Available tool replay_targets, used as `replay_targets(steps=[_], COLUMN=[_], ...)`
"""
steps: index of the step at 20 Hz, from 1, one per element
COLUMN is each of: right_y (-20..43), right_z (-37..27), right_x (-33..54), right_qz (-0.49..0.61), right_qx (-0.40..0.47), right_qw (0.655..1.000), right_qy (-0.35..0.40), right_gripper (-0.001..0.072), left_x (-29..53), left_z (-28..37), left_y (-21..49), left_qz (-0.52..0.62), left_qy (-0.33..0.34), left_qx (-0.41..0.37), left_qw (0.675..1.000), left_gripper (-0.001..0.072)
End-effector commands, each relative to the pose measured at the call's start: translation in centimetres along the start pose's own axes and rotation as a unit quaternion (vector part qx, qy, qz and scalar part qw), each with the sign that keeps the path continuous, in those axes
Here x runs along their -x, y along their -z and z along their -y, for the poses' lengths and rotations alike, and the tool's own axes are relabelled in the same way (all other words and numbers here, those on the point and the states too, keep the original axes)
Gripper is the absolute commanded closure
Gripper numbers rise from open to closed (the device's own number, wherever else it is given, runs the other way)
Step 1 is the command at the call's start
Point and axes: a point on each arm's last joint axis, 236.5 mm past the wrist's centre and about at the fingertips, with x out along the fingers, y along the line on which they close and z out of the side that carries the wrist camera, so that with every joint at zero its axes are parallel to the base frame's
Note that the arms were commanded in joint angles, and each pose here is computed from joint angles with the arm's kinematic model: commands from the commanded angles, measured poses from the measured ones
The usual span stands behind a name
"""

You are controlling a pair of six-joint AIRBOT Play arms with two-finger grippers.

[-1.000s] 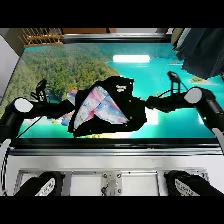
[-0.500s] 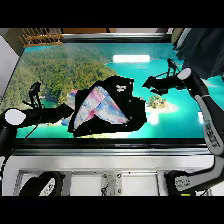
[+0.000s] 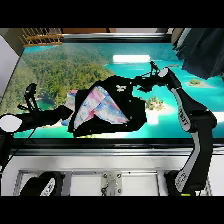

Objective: Fold the clothes and pants, and hang the long-sleeved shirts on hangers.

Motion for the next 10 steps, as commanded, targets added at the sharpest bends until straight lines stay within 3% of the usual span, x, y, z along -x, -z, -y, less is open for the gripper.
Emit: replay_targets(steps=[1,6,7,10], right_y=[0.1,0.3,0.4,-0.1], right_z=[-1.5,-2.3,-2.5,-2.9], right_x=[-2.0,-2.7,-2.9,-3.0], right_qz=[0.009,0.015,0.014,0.028], right_qx=[0.015,0.022,0.024,0.031], right_qw=[1.000,1.000,1.000,0.999], right_qy=[-0.005,-0.007,-0.007,-0.010], right_gripper=[0.0106,0.0110,0.0195,0.0647], left_x=[0.4,0.4,0.4,0.4], left_z=[0.3,0.2,0.2,0.2], left_y=[-0.1,-0.1,0.0,0.0], left_qz=[0.007,0.007,0.006,0.006], left_qy=[0.002,0.002,0.002,0.002], left_qx=[0.000,0.000,-0.001,-0.001], left_qw=[1.000,1.000,1.000,1.000], left_gripper=[0.0201,0.0201,0.0201,0.0201])
